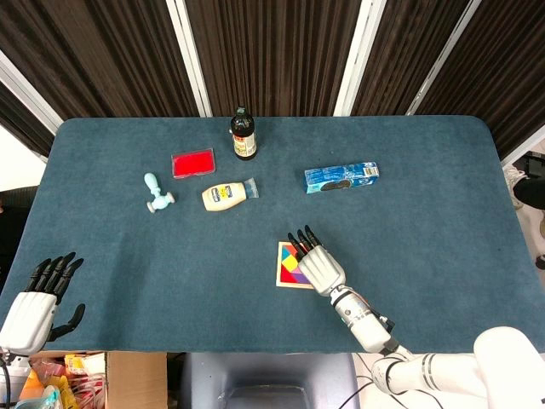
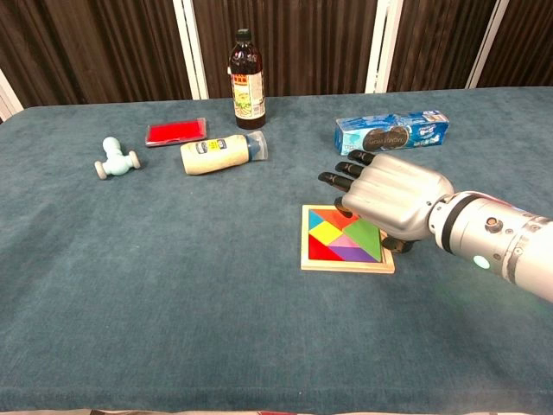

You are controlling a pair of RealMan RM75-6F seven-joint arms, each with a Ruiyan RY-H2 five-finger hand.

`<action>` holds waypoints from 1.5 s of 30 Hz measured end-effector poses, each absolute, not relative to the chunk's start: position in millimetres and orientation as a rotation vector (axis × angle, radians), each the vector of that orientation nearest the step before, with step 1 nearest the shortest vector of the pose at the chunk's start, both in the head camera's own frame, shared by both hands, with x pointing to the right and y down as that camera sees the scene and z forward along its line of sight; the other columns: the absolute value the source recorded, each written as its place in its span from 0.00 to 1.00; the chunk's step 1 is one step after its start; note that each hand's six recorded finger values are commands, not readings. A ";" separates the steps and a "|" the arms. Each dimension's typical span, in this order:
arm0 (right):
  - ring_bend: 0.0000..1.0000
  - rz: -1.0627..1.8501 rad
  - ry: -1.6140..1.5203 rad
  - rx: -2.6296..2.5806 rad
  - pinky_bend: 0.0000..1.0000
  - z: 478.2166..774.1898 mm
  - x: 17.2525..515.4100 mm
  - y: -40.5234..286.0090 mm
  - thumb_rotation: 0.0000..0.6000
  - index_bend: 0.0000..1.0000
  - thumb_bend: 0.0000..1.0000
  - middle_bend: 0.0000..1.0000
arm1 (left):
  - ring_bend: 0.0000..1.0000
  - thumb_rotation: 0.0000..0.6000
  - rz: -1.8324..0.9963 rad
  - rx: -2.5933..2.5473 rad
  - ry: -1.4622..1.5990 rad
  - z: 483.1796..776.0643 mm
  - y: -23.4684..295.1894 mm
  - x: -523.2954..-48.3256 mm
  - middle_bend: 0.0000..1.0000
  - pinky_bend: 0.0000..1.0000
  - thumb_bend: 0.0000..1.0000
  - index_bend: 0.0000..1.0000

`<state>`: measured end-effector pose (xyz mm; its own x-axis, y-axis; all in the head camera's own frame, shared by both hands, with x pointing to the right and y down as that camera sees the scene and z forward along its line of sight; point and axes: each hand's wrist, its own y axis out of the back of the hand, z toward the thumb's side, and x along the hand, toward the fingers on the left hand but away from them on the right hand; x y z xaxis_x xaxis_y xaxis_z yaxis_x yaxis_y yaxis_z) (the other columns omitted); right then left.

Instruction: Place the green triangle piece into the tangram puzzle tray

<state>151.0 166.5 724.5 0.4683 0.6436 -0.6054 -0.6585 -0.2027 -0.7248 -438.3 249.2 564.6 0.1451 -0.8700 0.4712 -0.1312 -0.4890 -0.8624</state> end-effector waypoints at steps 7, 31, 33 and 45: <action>0.00 1.179 -0.014 -1.334 0.00 717.6 155.1 162.3 1.00 0.38 0.41 0.00 | 0.00 1.00 -1.399 -1.753 0.964 562.9 251.1 -437.5 0.00 0.00 0.44 0.00; 0.00 1.039 0.107 -1.408 0.00 692.9 181.7 222.6 1.00 0.33 0.41 0.00 | 0.00 1.00 -1.412 -1.750 0.953 564.9 251.6 -437.9 0.00 0.00 0.44 0.00; 0.00 1.041 0.105 -1.405 0.00 693.5 182.8 222.5 1.00 0.33 0.41 0.00 | 0.00 1.00 -1.415 -1.749 0.953 565.5 251.3 -438.4 0.00 0.00 0.44 0.00; 0.00 1.066 0.115 -1.406 0.00 696.2 192.2 225.0 1.00 0.33 0.41 0.00 | 0.00 1.00 -1.418 -1.749 0.951 566.9 250.8 -437.9 0.00 0.00 0.44 0.00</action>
<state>192.2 225.0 696.2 0.5600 0.5295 -0.6372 -0.6529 -0.1915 -0.7328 -437.9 250.8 566.9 0.1384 -0.8643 0.4835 -0.1190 -0.4992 -0.8583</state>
